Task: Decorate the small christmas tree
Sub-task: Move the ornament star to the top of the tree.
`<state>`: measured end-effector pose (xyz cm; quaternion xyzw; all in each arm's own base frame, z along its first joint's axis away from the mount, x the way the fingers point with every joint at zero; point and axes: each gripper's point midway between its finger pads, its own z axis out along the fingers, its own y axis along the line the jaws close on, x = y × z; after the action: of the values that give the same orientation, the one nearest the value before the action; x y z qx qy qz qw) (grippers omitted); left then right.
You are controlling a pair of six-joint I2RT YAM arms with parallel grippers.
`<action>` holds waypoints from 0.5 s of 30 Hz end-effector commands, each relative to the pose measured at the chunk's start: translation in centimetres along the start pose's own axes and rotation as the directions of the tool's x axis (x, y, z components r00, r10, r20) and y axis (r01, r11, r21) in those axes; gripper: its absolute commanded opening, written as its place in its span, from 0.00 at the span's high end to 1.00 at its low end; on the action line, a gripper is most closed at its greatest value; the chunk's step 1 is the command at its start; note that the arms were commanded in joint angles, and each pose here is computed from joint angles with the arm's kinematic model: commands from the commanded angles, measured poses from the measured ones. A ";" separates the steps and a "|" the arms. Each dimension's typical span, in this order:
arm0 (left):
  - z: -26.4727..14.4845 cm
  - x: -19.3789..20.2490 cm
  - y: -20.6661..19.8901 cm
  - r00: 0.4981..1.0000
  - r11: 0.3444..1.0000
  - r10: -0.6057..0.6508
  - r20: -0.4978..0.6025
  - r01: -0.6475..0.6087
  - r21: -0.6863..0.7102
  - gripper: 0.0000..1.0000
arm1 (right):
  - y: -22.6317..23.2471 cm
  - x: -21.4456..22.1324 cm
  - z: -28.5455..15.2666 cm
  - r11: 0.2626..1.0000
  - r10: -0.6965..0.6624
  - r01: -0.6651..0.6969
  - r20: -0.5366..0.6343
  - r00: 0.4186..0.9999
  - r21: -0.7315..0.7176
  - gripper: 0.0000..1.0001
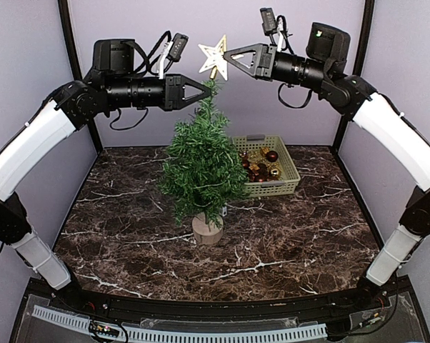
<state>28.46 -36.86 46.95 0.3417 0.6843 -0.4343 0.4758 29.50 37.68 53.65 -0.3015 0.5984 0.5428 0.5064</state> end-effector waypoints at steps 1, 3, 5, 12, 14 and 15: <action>-1.0 -0.6 -0.4 1.000 1.000 0.010 0.025 -0.010 0.001 1.00 | 1.3 -1.6 -1.1 0.999 -0.041 0.042 0.041 0.998 -0.023 1.00; -1.1 -0.7 -0.5 1.000 1.000 0.009 0.026 -0.009 0.002 1.00 | 1.4 -1.4 -1.0 0.999 -0.037 0.038 0.034 0.999 -0.034 1.00; -1.1 -0.7 -0.5 1.000 1.000 0.011 0.027 -0.011 0.000 1.00 | 1.4 -1.1 -0.9 0.998 -0.036 0.037 0.024 0.999 -0.045 1.00; -1.3 -0.7 -0.4 0.999 1.000 0.013 0.033 -0.013 -0.003 1.00 | 1.3 0.6 -0.6 0.997 -0.010 0.008 -0.029 1.000 -0.073 1.00; -1.3 -0.8 -0.5 0.999 1.000 0.014 0.037 -0.014 -0.006 1.00 | 1.2 1.1 -0.6 0.997 -0.002 -0.001 -0.044 0.999 -0.073 1.00; -1.4 -0.8 -0.4 0.999 1.000 0.014 0.037 -0.014 -0.007 1.00 | 1.2 1.4 -0.7 0.997 0.001 -0.005 -0.050 0.999 -0.076 1.00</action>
<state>28.47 -36.86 46.92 0.3416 0.6811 -0.4352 0.4796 29.02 38.04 52.56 -0.3177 0.6002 0.5501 0.4860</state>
